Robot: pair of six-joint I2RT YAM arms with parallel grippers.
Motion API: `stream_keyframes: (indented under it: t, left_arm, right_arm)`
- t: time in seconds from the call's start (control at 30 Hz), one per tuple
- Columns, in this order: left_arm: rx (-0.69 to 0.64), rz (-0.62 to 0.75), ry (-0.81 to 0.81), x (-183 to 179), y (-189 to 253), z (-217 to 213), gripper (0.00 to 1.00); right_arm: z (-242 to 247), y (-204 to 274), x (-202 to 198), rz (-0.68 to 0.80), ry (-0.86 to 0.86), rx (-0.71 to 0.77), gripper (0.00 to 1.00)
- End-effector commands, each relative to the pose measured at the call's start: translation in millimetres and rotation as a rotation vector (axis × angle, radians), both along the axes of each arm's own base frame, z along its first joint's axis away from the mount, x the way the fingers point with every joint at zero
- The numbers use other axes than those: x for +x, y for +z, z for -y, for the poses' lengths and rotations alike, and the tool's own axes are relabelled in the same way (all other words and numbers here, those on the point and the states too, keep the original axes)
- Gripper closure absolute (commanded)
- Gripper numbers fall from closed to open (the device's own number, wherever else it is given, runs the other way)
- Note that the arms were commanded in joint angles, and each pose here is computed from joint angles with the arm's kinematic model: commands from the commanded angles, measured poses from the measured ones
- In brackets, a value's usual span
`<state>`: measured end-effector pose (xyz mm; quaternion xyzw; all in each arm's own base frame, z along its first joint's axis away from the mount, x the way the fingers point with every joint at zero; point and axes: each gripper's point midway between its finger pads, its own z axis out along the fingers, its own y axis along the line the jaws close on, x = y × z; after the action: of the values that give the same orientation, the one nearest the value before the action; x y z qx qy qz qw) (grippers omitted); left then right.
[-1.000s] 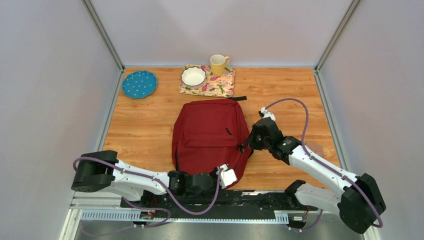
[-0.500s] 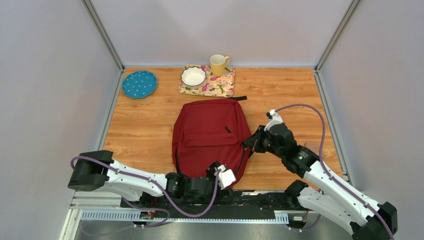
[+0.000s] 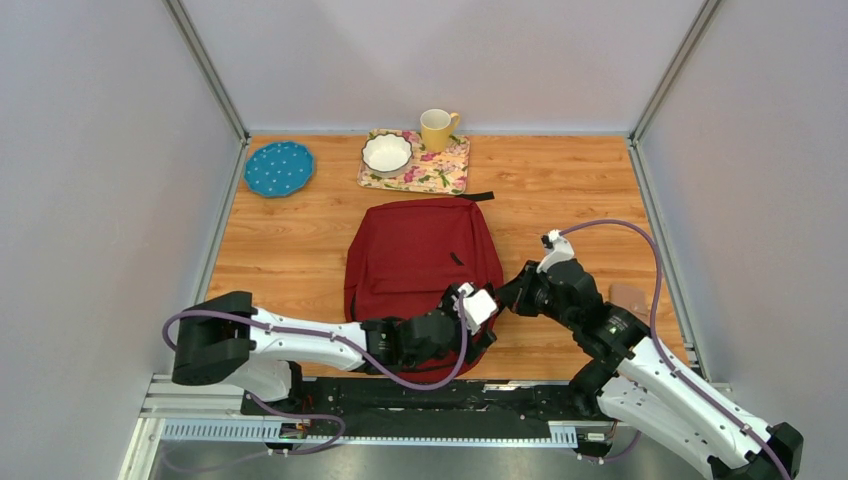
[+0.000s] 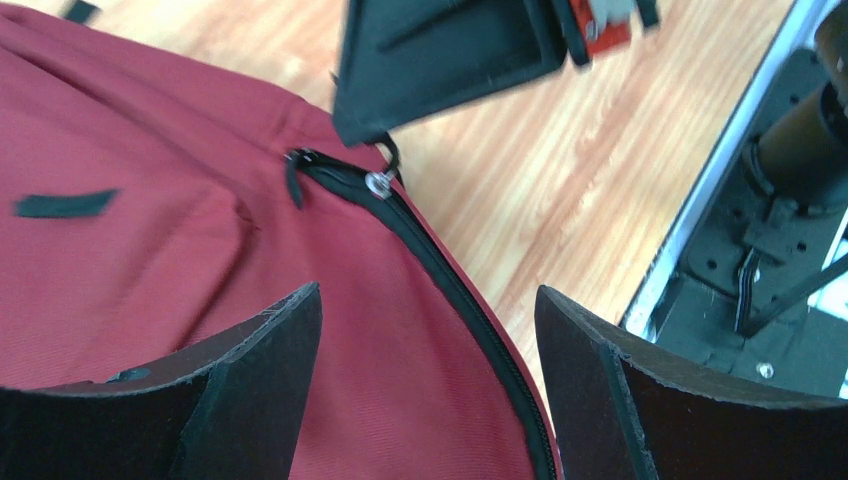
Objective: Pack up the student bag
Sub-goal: Zip the student bag at the center of the board.
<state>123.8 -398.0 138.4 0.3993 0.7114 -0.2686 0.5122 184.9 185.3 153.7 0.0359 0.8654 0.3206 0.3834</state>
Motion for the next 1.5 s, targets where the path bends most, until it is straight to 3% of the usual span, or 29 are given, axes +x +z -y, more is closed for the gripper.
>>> stream_keyframes:
  t: [0.0, 0.07, 0.13, 0.17, 0.23, 0.27, 0.3, 0.53, 0.8, 1.0, 1.03, 1.1, 1.13, 1.17, 1.23, 1.47]
  left_arm:
    - [-0.015, -0.078, -0.071, -13.4, -7.5, 18.0, 0.16]
    - [0.002, -0.095, -0.065, -13.1, -17.5, 18.4, 0.17]
    - [0.011, -0.111, -0.061, -13.2, -23.6, 18.1, 0.33]
    - [0.014, -0.121, -0.053, -12.2, -27.3, 18.4, 0.55]
    - [0.027, -0.129, -0.043, -11.8, -30.5, 17.0, 0.72]
    - [0.034, -0.139, -0.039, -12.2, -33.6, 16.3, 0.93]
    - [0.044, -0.149, -0.039, -13.6, -36.1, 15.0, 1.00]
    - [0.025, -0.227, -0.133, -36.9, -51.8, 6.5, 1.00]
    - [0.062, -0.207, -0.216, -58.2, -64.5, -4.3, 1.00]
    - [0.074, -0.209, -0.179, -55.2, -66.4, -9.1, 1.00]
    - [0.062, -0.215, -0.161, -52.8, -60.5, -7.2, 0.83]
    - [0.083, -0.209, -0.111, -45.7, -58.6, -12.7, 0.64]
    - [0.063, -0.200, -0.101, -43.8, -46.6, -11.4, 0.30]
    - [0.069, -0.195, -0.088, -41.9, -43.1, -15.5, 0.22]
    - [0.018, -0.161, -0.053, -33.4, -18.7, -21.0, 0.22]
    - [-0.079, -0.131, 0.036, -7.3, 34.7, -57.4, 0.21]
  right_arm:
    - [0.0, 20.7, 6.2, 0.062, -0.005, 0.007, 1.00]
    - [-1.0, 24.1, 6.5, 0.070, 0.000, 0.009, 1.00]
    - [-1.0, 29.7, 7.6, 0.081, -0.003, 0.016, 1.00]
    - [-1.0, 31.1, 7.9, 0.086, -0.002, 0.015, 1.00]
    - [1.5, 30.7, 11.1, 0.096, -0.018, 0.003, 1.00]
    - [2.4, 29.4, 12.7, 0.098, -0.026, -0.003, 1.00]
    - [3.5, 28.5, 18.0, 0.106, -0.048, -0.008, 1.00]
    - [18.5, 3.8, 69.0, 0.101, -0.277, -0.068, 1.00]
    - [25.2, 13.2, 105.7, 0.114, -0.330, -0.072, 1.00]
    - [6.2, 5.9, 88.3, 0.062, -0.207, -0.005, 1.00]
    - [5.9, 5.6, 85.0, 0.060, -0.197, 0.001, 0.97]
    - [5.9, 7.1, 72.6, 0.053, -0.165, 0.019, 0.71]
    - [7.8, 5.0, 67.8, 0.046, -0.161, 0.018, 0.46]
    - [12.1, -0.1, 60.8, 0.022, -0.164, 0.003, 0.37]
    - [18.0, 5.5, 53.2, 0.036, -0.171, 0.012, 0.28]
    - [22.0, 5.8, 32.9, -0.005, -0.166, 0.058, 0.27]
